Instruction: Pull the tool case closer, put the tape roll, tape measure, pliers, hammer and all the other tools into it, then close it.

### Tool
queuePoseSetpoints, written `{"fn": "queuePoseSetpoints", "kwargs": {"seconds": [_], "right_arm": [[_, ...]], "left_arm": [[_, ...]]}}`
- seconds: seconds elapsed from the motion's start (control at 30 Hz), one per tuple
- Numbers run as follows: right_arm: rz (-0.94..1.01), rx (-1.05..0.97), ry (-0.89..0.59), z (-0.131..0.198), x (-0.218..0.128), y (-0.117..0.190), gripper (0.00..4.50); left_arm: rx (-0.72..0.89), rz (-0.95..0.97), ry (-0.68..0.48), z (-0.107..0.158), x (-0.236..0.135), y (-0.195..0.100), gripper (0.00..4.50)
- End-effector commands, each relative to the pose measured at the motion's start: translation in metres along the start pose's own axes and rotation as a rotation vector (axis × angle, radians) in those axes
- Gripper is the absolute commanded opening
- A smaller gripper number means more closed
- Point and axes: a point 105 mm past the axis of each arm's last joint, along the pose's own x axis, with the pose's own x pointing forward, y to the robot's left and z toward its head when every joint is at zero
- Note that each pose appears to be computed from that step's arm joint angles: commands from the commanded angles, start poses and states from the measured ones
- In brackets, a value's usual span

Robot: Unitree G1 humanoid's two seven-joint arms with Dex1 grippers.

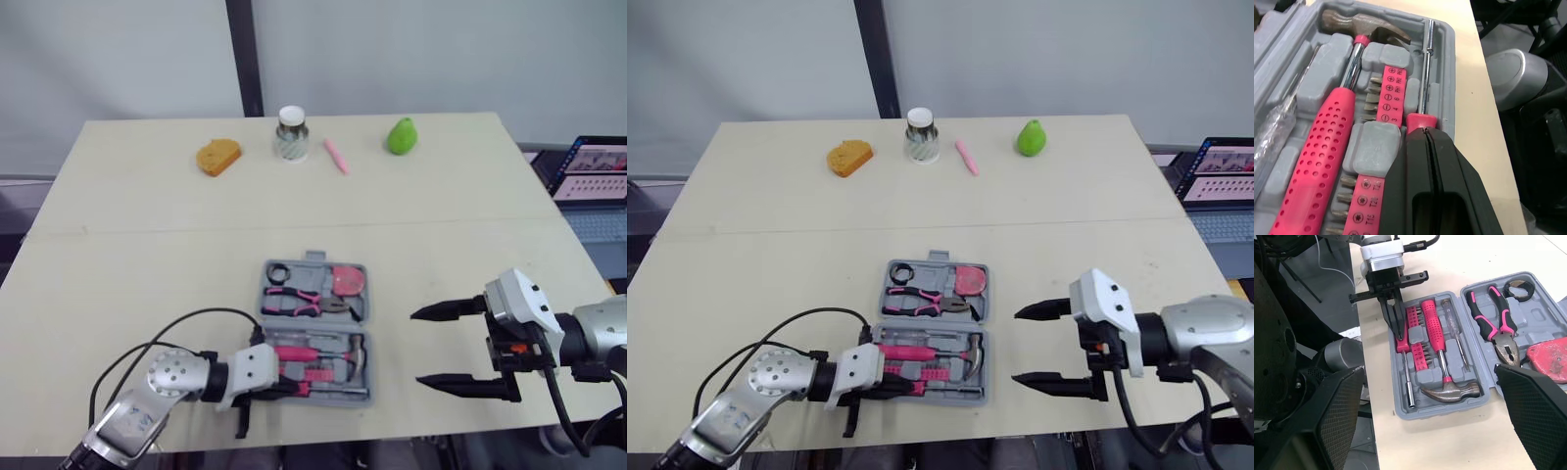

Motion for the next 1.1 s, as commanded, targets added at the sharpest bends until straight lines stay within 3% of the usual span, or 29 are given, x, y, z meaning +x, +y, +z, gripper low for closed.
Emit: {"fn": "queuePoseSetpoints", "kwargs": {"seconds": [0.03, 0.43, 0.63, 0.83, 0.93, 1.1], "right_arm": [[-0.009, -0.049, -0.011, 0.009, -0.002, 0.002, 4.5], [-0.022, -0.047, -0.013, 0.008, -0.001, 0.001, 4.5], [-0.042, -0.022, -0.051, 0.004, 0.003, -0.003, 4.5], [-0.165, 0.068, -0.111, -0.019, 0.003, -0.028, 4.5], [-0.274, 0.127, -0.141, -0.039, 0.001, -0.046, 4.5], [-0.451, 0.192, -0.183, -0.065, -0.001, -0.074, 4.5]], "left_arm": [[-0.096, -0.037, 0.12, -0.042, 0.007, -0.018, 0.04], [-0.096, -0.042, 0.147, -0.074, 0.012, -0.021, 0.04], [-0.207, 0.007, -0.098, -0.041, 0.0, -0.007, 0.04], [-0.226, 0.197, -0.231, 0.014, -0.063, 0.043, 0.04], [-0.204, 0.33, -0.223, 0.036, -0.096, 0.066, 0.04], [-0.244, 0.51, -0.114, 0.008, -0.128, 0.083, 0.04]]}}
